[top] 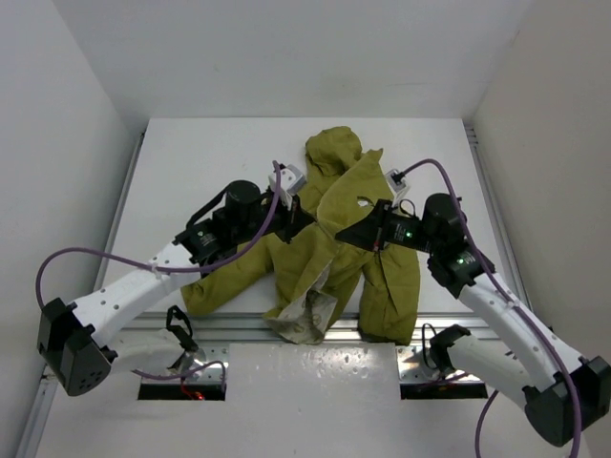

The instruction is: Zip up the jacket

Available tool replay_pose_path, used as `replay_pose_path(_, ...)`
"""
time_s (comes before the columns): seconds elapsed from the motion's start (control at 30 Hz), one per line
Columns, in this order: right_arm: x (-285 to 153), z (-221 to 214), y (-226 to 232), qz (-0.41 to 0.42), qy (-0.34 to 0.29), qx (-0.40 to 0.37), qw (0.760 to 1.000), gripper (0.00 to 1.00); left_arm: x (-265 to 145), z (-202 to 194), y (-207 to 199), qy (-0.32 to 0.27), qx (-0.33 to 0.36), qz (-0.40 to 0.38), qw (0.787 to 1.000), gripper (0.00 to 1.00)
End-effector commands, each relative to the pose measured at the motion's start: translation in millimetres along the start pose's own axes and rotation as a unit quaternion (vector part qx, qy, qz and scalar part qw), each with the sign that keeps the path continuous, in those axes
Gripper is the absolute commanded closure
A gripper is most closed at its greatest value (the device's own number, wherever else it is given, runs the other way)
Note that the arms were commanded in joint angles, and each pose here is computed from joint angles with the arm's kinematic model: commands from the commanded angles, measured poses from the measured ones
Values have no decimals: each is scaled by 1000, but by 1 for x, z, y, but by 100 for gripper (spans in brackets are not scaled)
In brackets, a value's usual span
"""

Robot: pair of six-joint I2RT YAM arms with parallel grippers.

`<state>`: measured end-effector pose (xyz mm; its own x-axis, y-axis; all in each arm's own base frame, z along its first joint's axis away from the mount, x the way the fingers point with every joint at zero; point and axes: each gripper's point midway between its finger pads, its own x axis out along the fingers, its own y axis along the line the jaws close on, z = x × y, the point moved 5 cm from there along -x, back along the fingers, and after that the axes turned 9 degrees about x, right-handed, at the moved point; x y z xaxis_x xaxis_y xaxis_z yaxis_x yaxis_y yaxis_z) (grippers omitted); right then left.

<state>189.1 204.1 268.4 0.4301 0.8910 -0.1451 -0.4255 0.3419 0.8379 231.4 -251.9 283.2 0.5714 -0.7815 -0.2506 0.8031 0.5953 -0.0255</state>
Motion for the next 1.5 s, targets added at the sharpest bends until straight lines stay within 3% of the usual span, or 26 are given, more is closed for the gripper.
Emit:
replay_pose_path(0.0, -15, -9, 9, 37, 37, -25, 998, 100, 2, 18, 29, -21, 3, 58, 998, 100)
replay_pose_path(0.3, -47, -23, 9, 29, 59, -71, 995, 100, 10, 1, 68, 7, 5, 118, 993, 100)
replay_pose_path(0.47, -66, -17, 12, 3, 37, -84, 996, 100, 3, -3, 118, 18, 7, 206, 978, 100)
replay_pose_path(0.7, -88, -13, 6, -38, -1, -91, 995, 100, -3, 7, 172, 24, 20, 263, 964, 100)
replay_pose_path(0.9, -103, -15, -4, -102, -24, -75, 992, 100, -4, 11, 211, 34, 30, 305, 951, 100)
replay_pose_path(1.17, -119, -10, -24, -223, -77, -54, 970, 100, -16, 21, 273, 38, 45, 369, 927, 100)
replay_pose_path(1.47, -132, -10, -36, -295, -97, -49, 949, 100, -29, 39, 342, 49, 58, 439, 895, 100)
